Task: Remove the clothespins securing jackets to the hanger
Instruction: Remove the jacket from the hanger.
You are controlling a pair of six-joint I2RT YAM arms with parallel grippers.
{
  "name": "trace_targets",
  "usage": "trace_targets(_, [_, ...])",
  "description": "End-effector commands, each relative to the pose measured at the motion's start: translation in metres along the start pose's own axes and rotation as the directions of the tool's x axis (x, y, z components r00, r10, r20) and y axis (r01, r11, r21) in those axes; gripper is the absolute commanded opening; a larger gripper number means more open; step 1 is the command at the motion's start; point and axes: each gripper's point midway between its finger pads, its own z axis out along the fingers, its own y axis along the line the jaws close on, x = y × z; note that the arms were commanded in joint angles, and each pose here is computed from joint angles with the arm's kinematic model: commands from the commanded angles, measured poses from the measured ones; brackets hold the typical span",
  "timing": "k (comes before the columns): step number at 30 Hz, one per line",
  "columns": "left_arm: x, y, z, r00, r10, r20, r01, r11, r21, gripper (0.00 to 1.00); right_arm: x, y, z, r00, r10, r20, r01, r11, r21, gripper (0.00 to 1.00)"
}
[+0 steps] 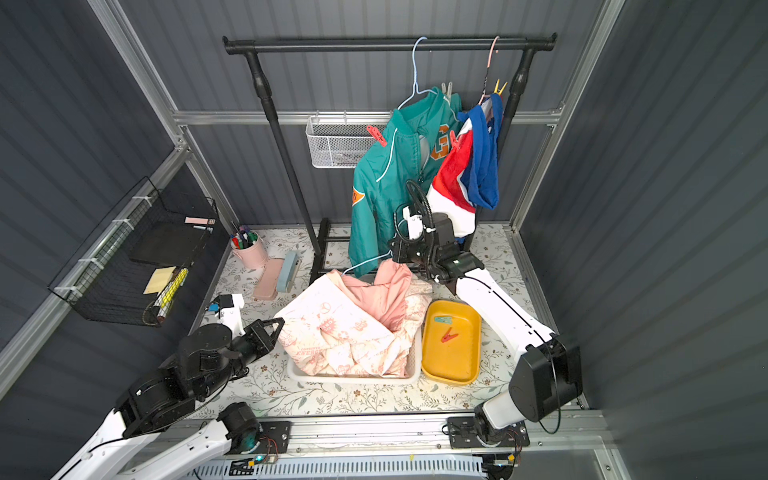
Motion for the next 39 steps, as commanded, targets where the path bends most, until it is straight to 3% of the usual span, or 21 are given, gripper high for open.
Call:
trace_targets(1, [-0.026,0.05,-0.029,0.984,-0.076,0.164,0.107,0.976,-0.191,0.0,-0.008,-0.125,-0.021,0.997,0.03,0.065,-0.055,0.901,0.429,0.0])
trace_targets(10, [-0.044,0.055,-0.043,0.952,-0.133,0.276,0.183,0.969,-0.164,0.0,-0.003,-0.159,-0.033,0.993,0.081,0.091,-0.116,0.855,0.505,0.0])
trace_targets(18, [-0.046,0.057,-0.043,0.949,-0.13,0.288,0.189,0.964,-0.186,0.0,-0.005,-0.182,-0.053,0.982,0.113,0.148,-0.177,0.814,0.553,0.0])
trace_targets(22, [-0.042,0.045,-0.03,0.96,-0.113,0.257,0.158,0.974,-0.163,0.0,-0.007,-0.178,-0.053,0.979,0.126,0.159,-0.191,0.839,0.509,0.0])
trace_targets(25, [-0.041,0.015,-0.007,0.976,0.016,0.218,0.007,0.994,-0.106,0.0,-0.011,-0.159,-0.047,0.984,0.125,0.131,-0.171,0.875,0.454,0.0])
trace_targets(28, [-0.037,0.015,0.008,0.979,0.047,0.196,-0.017,0.988,-0.151,0.0,-0.016,-0.14,-0.045,0.988,0.082,0.13,-0.131,0.894,0.428,0.0])
trace_targets(30, [-0.04,-0.001,0.015,0.97,0.143,0.196,-0.123,0.986,-0.112,0.0,-0.018,-0.126,-0.045,0.989,0.074,0.127,-0.119,0.912,0.393,0.0])
trace_targets(32, [-0.032,-0.003,0.023,0.948,0.28,0.15,-0.263,0.957,-0.125,0.0,-0.02,-0.106,-0.045,0.991,0.053,0.123,-0.093,0.934,0.345,0.0])
trace_targets(36, [-0.02,-0.014,0.046,0.939,0.33,0.093,-0.32,0.942,-0.103,0.0,-0.026,-0.06,-0.043,0.992,0.005,0.127,-0.035,0.971,0.237,0.0])
trace_targets(39, [0.005,-0.02,0.071,0.906,0.423,-0.006,-0.422,0.905,-0.054,0.01,-0.028,-0.031,-0.044,0.992,0.0,0.128,-0.02,0.988,0.154,0.0])
